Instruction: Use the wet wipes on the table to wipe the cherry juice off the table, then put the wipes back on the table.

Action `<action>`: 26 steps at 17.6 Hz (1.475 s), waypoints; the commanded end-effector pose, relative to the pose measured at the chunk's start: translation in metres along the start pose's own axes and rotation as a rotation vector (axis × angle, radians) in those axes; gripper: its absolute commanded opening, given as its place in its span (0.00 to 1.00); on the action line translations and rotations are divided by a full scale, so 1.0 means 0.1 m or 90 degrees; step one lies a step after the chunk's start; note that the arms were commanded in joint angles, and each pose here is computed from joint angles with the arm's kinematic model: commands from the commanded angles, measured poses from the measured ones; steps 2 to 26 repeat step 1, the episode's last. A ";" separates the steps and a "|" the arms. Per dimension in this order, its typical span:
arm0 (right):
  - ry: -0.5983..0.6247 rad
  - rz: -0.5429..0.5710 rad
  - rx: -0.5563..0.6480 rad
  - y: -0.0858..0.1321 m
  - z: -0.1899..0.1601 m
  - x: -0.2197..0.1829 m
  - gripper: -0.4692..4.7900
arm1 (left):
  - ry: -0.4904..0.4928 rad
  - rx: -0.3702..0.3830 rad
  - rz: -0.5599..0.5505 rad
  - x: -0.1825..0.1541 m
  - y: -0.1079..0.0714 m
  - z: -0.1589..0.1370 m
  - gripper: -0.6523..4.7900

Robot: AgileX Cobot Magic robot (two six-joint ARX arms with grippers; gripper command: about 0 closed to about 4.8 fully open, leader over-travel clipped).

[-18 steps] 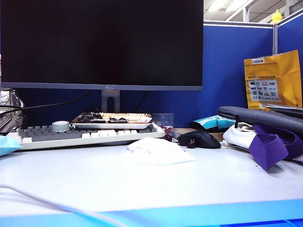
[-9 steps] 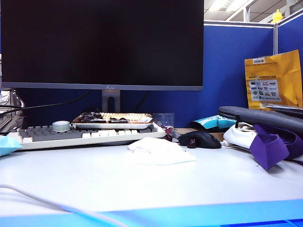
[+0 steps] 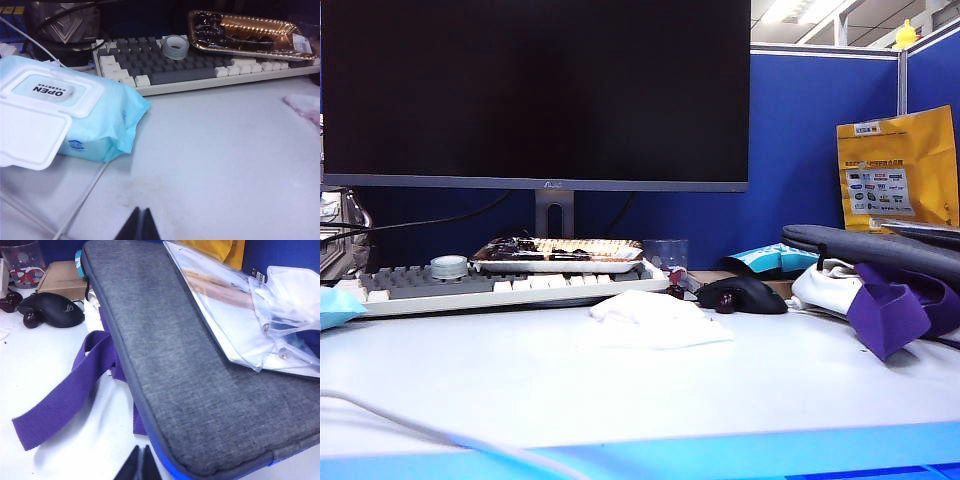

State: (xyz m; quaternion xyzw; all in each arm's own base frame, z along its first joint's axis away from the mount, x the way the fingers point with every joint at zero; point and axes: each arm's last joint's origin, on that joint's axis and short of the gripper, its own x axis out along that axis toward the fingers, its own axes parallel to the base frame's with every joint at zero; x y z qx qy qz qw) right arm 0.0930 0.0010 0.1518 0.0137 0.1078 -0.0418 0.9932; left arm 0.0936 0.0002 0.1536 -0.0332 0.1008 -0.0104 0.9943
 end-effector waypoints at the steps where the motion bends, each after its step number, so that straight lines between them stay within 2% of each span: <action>1: 0.004 -0.002 0.002 0.00 0.00 0.00 0.08 | 0.009 0.000 -0.001 0.00 0.00 -0.03 0.11; 26: 0.004 -0.002 0.002 0.00 0.00 0.00 0.08 | 0.009 0.000 -0.001 0.00 0.00 -0.03 0.11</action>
